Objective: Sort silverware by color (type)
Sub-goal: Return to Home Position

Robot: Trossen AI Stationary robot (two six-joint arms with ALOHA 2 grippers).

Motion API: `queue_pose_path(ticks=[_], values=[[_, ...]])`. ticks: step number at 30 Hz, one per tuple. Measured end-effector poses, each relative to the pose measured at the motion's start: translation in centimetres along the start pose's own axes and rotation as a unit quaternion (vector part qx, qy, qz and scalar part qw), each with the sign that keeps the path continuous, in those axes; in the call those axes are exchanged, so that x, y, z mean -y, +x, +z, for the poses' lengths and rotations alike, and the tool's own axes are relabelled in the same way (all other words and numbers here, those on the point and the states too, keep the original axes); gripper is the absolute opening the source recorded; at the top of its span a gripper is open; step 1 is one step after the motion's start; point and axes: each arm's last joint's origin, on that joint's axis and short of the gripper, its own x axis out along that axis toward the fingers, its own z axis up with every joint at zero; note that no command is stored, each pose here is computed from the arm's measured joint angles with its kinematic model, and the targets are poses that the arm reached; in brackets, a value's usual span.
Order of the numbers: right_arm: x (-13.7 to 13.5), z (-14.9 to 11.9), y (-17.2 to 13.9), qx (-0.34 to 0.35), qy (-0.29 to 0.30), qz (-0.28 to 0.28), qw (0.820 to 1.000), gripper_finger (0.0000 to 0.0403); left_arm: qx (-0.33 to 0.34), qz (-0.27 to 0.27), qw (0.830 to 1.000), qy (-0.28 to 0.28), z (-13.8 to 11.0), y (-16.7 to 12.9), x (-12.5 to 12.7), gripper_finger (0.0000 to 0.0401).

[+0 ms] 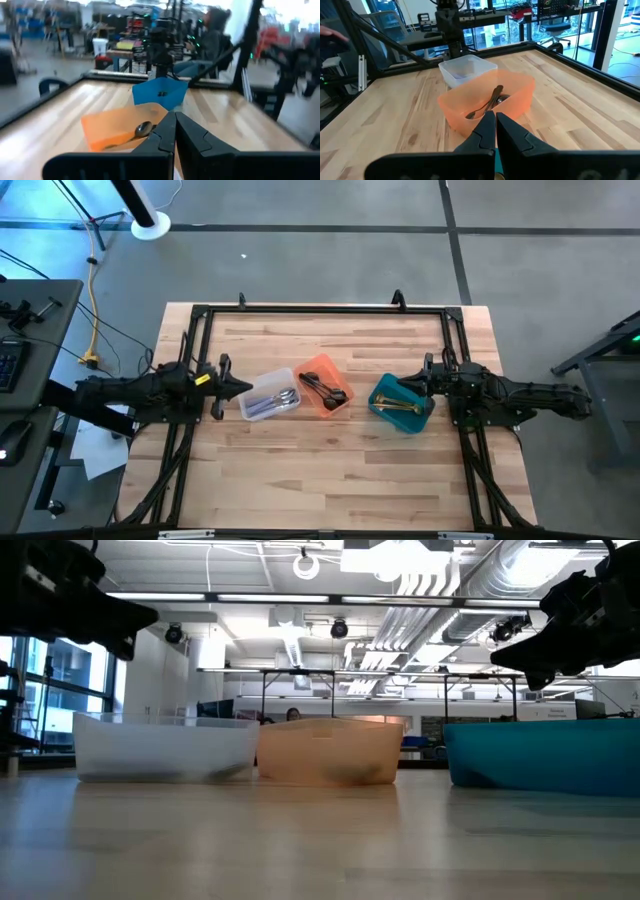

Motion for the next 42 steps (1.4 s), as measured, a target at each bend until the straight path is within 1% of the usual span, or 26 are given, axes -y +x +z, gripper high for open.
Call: queue_pose_path(ticks=[3,6,9,13,22,42], values=[[0.00,0.00,0.00,0.000,0.000,0.000,1.000,0.0000,-0.001,-0.015,0.998,0.063,-0.04,-0.01,0.38,0.0001],[0.00,0.00,0.00,0.000,0.000,0.000,1.000,0.0000,-0.001,-0.030,0.996,0.089,-0.08,-0.02,0.71,0.0001],[0.00,0.00,0.00,0.000,0.000,0.000,1.000,0.0000,-0.002,-0.035,0.997,0.075,-0.09,-0.03,0.80,0.0001],[0.00,0.00,0.00,0.000,0.000,0.000,1.000,0.0000,-0.002,-0.027,0.998,0.054,-0.08,-0.02,0.65,0.0001],[0.00,0.00,0.00,0.000,0.000,0.000,1.000,0.0000,-0.001,-0.015,0.998,0.053,-0.06,0.00,0.42,0.0001],[0.00,0.00,0.00,0.000,0.000,0.000,1.000,0.0000,-0.005,-0.015,0.998,0.053,-0.14,0.04,0.42,0.0001]])
